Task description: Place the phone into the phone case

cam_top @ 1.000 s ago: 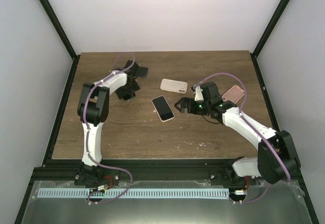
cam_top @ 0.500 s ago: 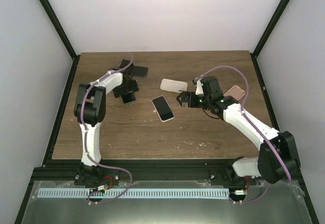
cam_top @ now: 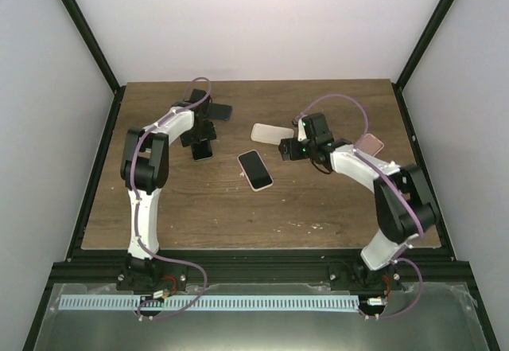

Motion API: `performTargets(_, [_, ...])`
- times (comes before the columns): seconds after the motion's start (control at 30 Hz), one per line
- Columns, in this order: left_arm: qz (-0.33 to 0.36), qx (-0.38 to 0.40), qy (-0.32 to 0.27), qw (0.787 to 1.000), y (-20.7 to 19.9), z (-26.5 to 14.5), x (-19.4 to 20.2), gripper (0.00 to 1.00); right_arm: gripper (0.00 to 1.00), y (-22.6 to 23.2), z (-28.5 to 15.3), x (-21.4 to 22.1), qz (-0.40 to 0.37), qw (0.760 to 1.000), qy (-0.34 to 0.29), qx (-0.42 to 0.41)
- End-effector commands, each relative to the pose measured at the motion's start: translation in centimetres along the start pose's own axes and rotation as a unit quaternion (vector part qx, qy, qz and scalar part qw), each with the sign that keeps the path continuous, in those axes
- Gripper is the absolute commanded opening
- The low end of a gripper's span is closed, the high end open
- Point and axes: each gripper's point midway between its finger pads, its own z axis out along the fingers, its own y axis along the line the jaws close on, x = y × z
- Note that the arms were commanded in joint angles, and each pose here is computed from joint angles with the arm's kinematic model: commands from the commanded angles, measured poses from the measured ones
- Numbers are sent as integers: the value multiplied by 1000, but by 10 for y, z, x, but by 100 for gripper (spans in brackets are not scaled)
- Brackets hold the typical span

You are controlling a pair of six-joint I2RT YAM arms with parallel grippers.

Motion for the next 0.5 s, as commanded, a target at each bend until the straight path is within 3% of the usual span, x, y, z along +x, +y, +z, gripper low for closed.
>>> performTargets(0.0, [14,3,49,999,4,20,28,74,87,-22,19,-53,-73,995,-49,52])
performTargets(0.1, [24,0,53,998,6,18,31,68,83,-32,47,-58,-86,993,-26,71])
performTargets(0.47, [40,51,63,996,-2,-10,45,63,79,-34,113,-83,-120,991,7,65])
